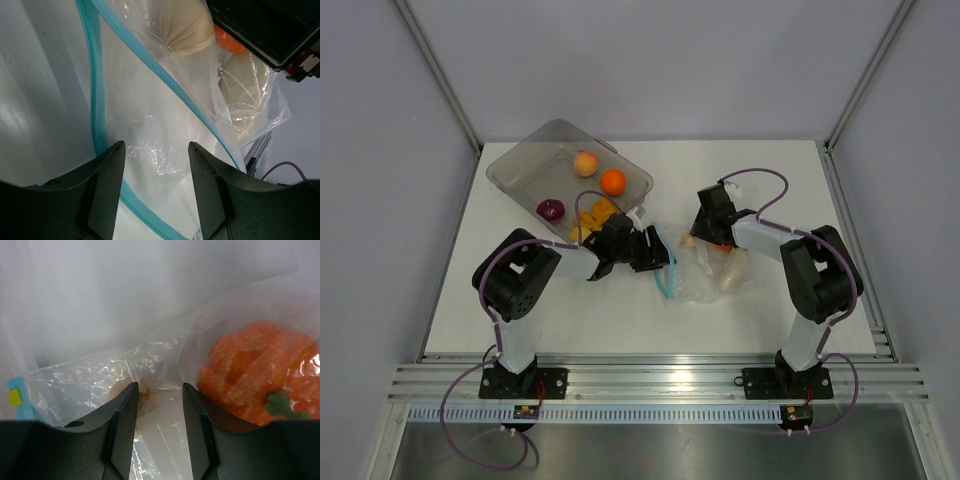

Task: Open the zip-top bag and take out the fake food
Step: Pick up the fake vegetable from the zipper food storage bag.

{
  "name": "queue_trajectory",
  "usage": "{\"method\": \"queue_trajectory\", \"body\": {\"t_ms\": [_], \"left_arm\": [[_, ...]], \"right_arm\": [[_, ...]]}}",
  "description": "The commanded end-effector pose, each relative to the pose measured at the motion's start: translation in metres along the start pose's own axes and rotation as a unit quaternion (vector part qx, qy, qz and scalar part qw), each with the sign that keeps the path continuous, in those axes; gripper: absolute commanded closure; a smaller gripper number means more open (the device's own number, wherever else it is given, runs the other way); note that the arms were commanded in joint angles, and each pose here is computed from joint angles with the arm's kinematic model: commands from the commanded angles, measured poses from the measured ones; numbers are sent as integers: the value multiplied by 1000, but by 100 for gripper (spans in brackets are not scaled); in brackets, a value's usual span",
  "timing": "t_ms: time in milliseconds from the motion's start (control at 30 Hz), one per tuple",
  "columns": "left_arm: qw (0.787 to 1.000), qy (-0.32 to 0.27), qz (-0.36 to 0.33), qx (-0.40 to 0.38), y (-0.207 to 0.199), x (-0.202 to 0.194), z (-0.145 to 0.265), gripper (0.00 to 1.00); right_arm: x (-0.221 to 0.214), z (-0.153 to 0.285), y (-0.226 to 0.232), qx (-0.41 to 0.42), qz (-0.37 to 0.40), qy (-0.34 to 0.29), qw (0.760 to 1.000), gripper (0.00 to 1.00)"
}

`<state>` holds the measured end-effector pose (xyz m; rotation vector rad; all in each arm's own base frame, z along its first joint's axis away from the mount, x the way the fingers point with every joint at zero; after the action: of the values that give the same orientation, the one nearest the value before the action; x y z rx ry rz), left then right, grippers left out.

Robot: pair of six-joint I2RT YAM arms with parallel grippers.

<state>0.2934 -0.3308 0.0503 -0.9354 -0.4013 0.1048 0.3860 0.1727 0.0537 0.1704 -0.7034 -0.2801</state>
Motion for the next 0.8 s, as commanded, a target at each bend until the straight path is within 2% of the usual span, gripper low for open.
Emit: {"method": "queue_trajectory", "body": {"t_ms": [0, 367, 600, 767], "left_arm": [[999, -22, -26, -28, -19, 16, -5, 43], [997, -49, -41, -35, -25, 24, -1, 32], [996, -68, -57, -33, -28, 32, 1, 24], [995, -72, -61, -26, -26, 35, 0, 23]], "right_arm": [[1, -1, 3, -18, 25, 12, 999, 52], [-17, -7, 22, 18, 55, 70, 996, 54], [-16, -1, 29, 38, 53, 68, 996, 55], [-15, 3, 35, 57, 51, 61, 995, 55]]}}
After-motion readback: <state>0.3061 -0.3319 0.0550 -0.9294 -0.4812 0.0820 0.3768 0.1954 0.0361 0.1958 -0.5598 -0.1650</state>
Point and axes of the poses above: each gripper's point midway between its finger pads, its own z axis back along the fingers, its own y axis along the line the jaws close on, x = y × z, the point moved 2 cm from there along z, back along the fingers, and after that the axes turned 4 degrees about z, right-handed, at the moved point
